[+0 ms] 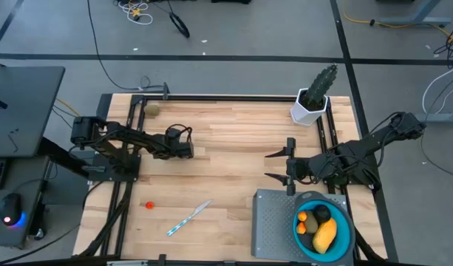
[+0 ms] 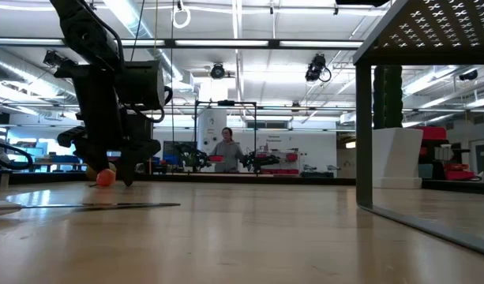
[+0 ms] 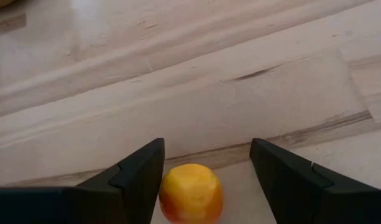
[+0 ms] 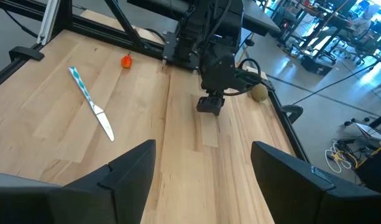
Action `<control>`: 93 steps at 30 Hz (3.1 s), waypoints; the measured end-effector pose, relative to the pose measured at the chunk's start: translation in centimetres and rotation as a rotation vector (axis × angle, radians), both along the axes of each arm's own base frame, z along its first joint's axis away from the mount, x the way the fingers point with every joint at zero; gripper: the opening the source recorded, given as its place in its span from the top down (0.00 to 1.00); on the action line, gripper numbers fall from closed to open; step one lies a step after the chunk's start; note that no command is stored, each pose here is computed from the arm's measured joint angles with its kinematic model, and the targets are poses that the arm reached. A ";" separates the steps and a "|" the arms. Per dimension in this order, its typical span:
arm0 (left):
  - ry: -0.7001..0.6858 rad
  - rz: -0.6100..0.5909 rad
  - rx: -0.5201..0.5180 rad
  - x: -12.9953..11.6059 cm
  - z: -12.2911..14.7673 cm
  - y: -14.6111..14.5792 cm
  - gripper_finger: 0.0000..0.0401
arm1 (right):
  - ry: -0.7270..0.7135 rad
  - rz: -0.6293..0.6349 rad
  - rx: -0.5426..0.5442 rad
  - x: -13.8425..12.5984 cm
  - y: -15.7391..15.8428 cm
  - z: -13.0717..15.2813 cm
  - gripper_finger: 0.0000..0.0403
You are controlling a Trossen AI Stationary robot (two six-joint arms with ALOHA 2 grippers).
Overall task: Pick & Place Fruit
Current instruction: Put the yellow pear into the blue strainer bowl on the shelf
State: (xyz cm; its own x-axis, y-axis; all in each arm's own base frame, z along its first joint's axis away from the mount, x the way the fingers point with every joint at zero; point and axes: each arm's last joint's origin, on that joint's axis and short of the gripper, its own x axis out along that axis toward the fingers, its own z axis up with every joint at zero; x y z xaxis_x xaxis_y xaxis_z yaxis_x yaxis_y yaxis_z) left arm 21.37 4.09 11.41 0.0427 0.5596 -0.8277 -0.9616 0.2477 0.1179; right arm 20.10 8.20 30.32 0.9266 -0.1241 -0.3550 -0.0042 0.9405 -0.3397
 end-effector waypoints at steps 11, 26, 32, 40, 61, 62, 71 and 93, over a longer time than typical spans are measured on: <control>-0.021 0.026 -0.033 0.0 0.0 -0.1 0.36 | 0.001 0.000 -0.001 0.0 0.0 0.0 0.32; -0.043 0.048 -0.122 -0.9 1.2 -1.0 0.36 | 0.001 0.000 -0.001 0.0 0.0 0.0 0.32; -0.032 0.068 -0.086 -1.0 1.0 -1.0 0.36 | 0.002 0.002 -0.007 0.0 0.0 0.0 0.32; -0.033 0.067 -0.056 -0.9 1.0 -0.9 0.39 | 0.002 0.003 -0.008 0.0 0.0 0.0 0.32; -0.013 -0.001 -0.062 -0.5 1.5 -0.9 0.67 | 0.001 0.003 -0.008 0.0 0.0 0.0 0.32; -0.020 -0.015 -0.061 -0.3 1.9 -0.9 0.67 | 0.001 0.002 -0.008 0.0 0.0 0.0 0.32; -0.305 -0.335 0.150 5.5 8.7 -3.2 0.69 | 0.011 0.020 -0.051 0.0 0.0 -0.1 0.32; -0.398 -1.192 0.976 10.5 16.7 -14.4 0.66 | -0.105 0.214 0.094 2.1 1.5 0.4 0.32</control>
State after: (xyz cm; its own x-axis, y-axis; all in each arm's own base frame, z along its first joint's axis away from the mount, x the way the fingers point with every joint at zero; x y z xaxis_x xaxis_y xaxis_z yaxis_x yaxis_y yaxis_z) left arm 31.89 -10.27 28.07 0.9421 0.3349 -0.0163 -0.2876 0.8321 0.4742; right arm 22.21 9.65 30.67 0.9607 0.1079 -0.2558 -0.1759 0.9494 -0.2603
